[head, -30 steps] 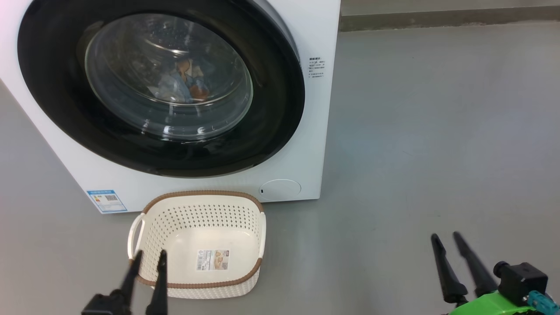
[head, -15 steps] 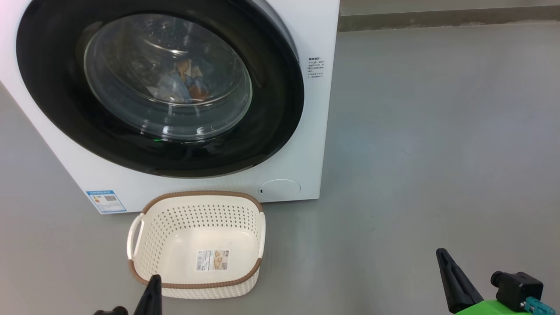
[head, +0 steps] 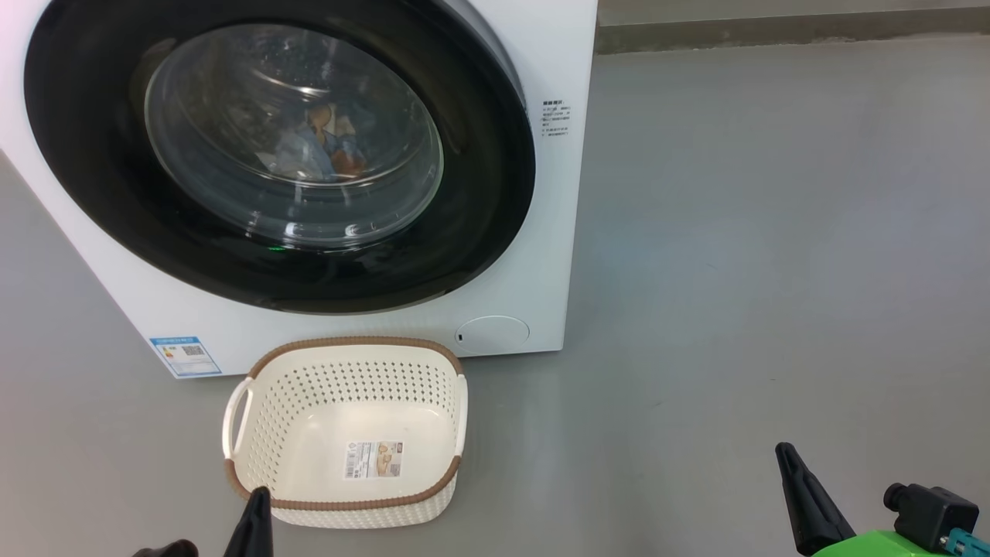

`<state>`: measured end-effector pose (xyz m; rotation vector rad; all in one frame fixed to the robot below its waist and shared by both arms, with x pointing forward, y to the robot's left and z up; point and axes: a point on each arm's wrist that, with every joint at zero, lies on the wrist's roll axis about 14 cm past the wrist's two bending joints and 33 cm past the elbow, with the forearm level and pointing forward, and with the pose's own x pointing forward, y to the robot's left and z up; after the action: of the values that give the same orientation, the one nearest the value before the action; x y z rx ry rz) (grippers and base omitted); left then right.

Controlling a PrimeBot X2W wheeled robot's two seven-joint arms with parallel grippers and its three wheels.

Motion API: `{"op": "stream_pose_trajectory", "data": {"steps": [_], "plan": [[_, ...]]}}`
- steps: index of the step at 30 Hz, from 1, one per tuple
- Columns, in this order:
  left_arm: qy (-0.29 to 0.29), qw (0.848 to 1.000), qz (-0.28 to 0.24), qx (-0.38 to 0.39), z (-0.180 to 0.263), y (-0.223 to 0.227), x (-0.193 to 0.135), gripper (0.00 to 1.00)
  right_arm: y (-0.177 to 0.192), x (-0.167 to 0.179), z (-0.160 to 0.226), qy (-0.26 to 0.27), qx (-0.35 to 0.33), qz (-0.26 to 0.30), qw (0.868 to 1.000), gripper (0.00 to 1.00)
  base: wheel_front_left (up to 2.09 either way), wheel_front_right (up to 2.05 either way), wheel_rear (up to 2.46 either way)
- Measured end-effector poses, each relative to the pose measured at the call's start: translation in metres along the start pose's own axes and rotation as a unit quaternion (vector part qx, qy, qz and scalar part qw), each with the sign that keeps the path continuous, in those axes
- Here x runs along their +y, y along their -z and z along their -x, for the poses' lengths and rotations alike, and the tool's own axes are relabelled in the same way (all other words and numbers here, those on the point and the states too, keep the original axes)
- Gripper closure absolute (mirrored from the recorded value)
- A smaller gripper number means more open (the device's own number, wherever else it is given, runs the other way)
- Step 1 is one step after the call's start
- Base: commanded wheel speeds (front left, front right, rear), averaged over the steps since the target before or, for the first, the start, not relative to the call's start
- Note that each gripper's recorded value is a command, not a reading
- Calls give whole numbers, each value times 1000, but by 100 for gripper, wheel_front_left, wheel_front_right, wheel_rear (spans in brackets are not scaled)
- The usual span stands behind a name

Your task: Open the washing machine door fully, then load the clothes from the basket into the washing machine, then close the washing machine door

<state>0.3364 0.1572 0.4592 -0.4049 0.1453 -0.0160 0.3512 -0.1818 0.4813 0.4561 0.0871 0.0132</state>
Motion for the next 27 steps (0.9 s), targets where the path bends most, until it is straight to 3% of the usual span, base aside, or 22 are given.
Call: {"op": "stream_pose_trajectory", "data": {"steps": [27], "plan": [[-19,988,155,14,-8,-1,9,100,3,-8,-3,15,4,-146,989,100,0,0,0]]}}
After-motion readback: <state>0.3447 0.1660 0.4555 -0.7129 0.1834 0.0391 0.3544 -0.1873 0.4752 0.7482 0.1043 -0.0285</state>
